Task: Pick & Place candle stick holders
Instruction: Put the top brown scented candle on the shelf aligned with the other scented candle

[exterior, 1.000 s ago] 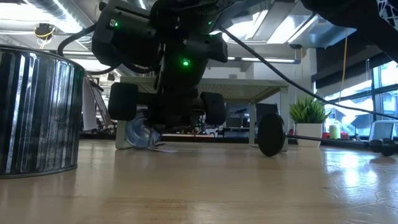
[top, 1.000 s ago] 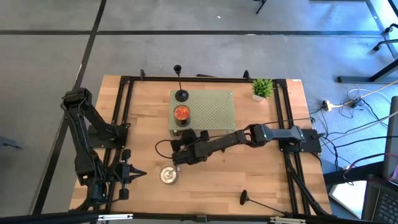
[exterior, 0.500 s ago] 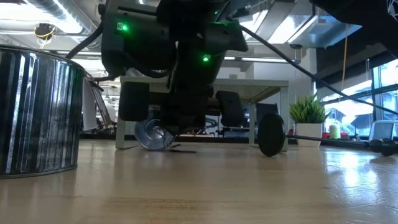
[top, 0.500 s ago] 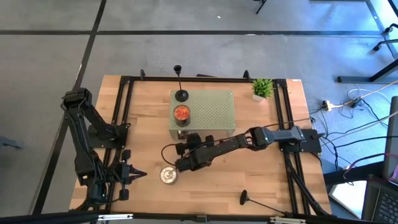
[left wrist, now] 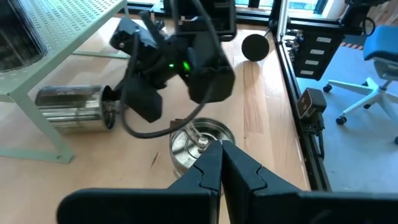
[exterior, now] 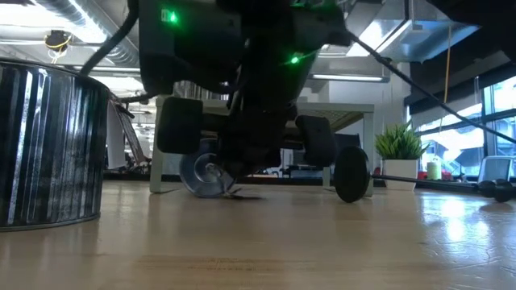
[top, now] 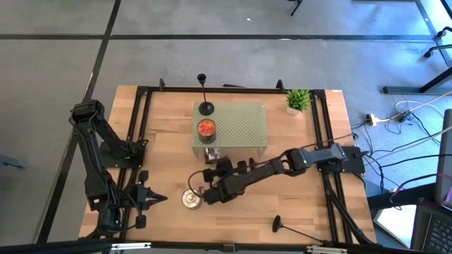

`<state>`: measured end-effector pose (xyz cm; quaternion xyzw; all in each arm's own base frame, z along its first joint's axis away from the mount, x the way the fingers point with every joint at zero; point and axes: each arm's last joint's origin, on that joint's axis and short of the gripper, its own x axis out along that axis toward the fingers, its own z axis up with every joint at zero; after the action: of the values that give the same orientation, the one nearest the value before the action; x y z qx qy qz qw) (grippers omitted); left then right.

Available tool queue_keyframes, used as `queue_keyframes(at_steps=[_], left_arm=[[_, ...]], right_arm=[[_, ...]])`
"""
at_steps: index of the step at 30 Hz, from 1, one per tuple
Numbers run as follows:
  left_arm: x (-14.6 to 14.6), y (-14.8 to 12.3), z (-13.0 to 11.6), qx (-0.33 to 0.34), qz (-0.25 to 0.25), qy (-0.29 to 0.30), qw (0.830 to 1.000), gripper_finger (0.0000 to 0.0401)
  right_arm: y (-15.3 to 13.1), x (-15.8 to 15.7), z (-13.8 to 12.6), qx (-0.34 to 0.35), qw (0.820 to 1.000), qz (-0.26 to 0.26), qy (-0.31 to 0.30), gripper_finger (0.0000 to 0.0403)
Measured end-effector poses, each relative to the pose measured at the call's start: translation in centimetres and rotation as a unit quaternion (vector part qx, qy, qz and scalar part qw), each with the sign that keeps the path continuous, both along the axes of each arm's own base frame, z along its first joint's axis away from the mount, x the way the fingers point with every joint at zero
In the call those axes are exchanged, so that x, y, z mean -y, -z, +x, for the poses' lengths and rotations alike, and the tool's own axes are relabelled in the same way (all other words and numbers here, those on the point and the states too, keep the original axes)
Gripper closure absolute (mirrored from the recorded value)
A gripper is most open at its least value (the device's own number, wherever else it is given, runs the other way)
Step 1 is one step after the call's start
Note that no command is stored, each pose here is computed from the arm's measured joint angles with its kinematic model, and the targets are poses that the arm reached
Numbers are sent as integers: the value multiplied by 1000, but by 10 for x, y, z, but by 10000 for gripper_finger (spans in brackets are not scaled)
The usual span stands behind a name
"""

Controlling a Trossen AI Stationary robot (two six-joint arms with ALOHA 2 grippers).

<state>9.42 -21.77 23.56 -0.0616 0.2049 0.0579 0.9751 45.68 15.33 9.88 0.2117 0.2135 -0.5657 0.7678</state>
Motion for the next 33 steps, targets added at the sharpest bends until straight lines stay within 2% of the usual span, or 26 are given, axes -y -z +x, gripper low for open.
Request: queue_keyframes(at_steps=[16, 21, 27, 33], left_arm=[[12, -6, 1, 21, -19, 29, 999, 399], [14, -8, 1, 27, -31, 29, 999, 399], [17, -11, 2, 36, -58, 29, 997, 399], [21, -19, 4, 48, -97, 29, 994, 399]], right_arm=[[-7, -69, -36, 6, 998, 64, -14, 400], [-29, -90, -44, -17, 995, 90, -26, 401], [-75, -97, -54, -28, 995, 92, -34, 401], [-112, -98, -63, -42, 987, 150, -49, 401]])
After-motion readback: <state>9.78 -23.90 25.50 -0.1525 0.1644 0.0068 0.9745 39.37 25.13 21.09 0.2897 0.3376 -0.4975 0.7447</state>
